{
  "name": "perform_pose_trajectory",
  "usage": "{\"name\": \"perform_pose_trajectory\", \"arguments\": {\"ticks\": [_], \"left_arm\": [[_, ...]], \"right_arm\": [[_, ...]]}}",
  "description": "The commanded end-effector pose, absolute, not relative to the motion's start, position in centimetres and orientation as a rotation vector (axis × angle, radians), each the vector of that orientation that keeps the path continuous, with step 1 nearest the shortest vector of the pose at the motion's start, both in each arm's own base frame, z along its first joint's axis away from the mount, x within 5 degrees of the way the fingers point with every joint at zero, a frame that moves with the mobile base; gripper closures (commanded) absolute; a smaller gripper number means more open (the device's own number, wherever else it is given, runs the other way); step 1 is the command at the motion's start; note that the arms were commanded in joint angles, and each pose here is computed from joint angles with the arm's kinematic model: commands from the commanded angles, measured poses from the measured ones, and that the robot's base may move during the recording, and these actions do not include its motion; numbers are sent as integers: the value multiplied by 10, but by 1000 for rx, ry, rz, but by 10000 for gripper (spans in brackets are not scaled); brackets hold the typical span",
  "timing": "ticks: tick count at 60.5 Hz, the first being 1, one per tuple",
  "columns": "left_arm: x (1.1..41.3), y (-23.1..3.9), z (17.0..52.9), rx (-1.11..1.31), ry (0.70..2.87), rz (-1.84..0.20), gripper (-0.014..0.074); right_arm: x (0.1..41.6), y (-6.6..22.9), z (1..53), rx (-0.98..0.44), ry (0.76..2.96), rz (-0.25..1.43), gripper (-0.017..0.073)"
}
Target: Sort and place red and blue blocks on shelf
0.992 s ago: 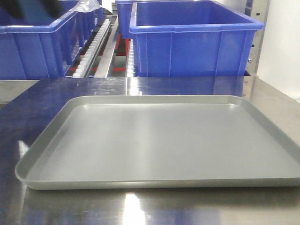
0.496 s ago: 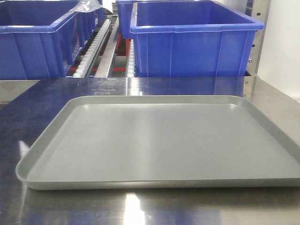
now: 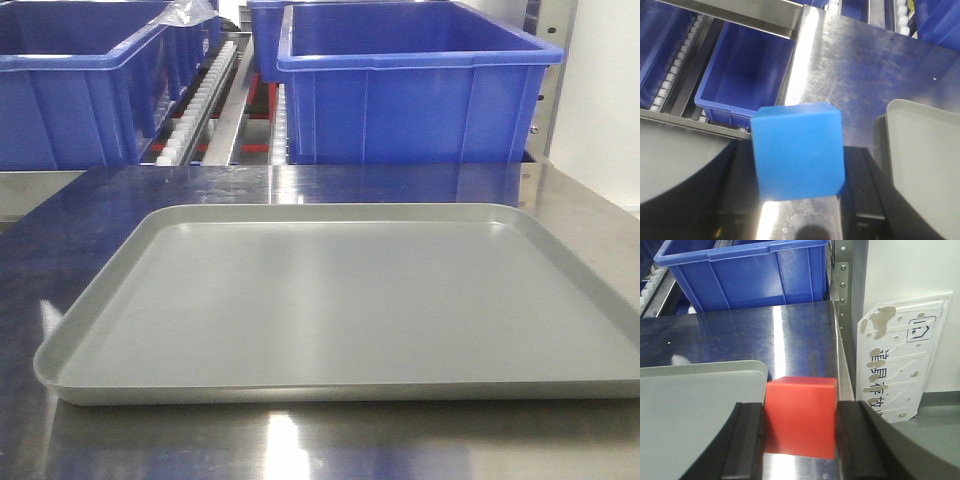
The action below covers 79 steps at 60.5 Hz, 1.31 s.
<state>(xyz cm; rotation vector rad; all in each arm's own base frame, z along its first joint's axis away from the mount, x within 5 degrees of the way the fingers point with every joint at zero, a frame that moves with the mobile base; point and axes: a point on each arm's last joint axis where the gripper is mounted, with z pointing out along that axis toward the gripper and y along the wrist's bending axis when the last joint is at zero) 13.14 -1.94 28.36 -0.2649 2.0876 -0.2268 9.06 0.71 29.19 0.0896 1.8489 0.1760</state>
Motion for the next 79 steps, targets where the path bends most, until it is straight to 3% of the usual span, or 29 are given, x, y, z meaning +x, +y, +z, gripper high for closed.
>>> {"name": "perform_pose_trajectory", "arguments": {"ticks": [1, 36, 79], "left_arm": [[135, -23, 300, -226, 1977, -281, 469], [138, -22, 309, -59, 1878, -169, 469], [138, -21, 308, -61, 1886, -158, 469]], "right_arm": [[92, 7, 309, 79, 1731, 172, 510], [92, 7, 309, 79, 1731, 172, 510], [92, 7, 309, 79, 1731, 172, 510]]}}
